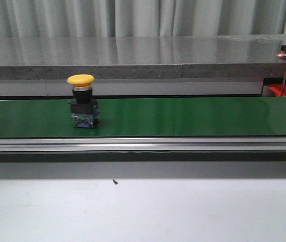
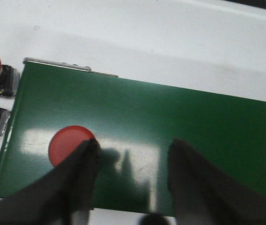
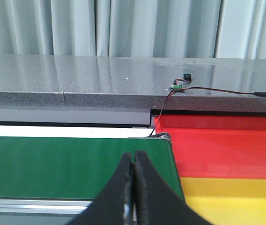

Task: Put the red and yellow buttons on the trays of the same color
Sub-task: 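Set the red button on the belt, release, and raise the left gripper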

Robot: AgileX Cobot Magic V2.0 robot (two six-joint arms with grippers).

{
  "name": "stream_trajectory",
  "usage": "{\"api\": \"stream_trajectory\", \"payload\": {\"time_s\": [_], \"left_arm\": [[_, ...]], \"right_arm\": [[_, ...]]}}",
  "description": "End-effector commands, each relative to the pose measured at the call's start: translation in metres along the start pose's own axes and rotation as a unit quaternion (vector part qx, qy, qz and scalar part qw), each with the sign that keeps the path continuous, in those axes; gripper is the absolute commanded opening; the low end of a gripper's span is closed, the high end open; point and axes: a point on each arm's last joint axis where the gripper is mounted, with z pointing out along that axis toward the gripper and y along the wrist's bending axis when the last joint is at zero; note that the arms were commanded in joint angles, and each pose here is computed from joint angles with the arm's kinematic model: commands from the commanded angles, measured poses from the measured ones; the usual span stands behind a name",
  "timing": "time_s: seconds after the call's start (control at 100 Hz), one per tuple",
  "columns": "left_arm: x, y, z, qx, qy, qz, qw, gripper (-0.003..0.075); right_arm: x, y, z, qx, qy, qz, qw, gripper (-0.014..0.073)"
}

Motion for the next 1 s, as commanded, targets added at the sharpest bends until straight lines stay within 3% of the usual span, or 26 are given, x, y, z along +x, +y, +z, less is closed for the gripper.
{"api": "stream_trajectory", "payload": {"time_s": [0.0, 0.08, 0.53, 0.99], "left_arm": [[-0.001, -0.015, -0.033, 0.023, -0.057, 0.016, 0.998, 0.0134], [0.007, -0.022, -0.045, 0.032, -0.065, 0.034, 0.997, -0.0017], [0.081, -0.016, -0.108, 0.047, -0.116, 0.057, 0.990, -0.0020], [0.170, 0.003, -0.129, 0.054, -0.166, 0.061, 0.983, -0.0019]], "right_arm": [[-0.014, 0.000, -0.002, 0.000, -0.055, -0.004, 0.998, -0.0122], [-0.014, 0.000, -0.002, 0.000, -0.055, -0.004, 0.998, -0.0122], [-0.014, 0.000, -0.002, 0.000, -0.055, -0.004, 0.998, -0.0122], [-0.014, 0.000, -0.002, 0.000, -0.055, -0.004, 0.998, -0.0122]]}}
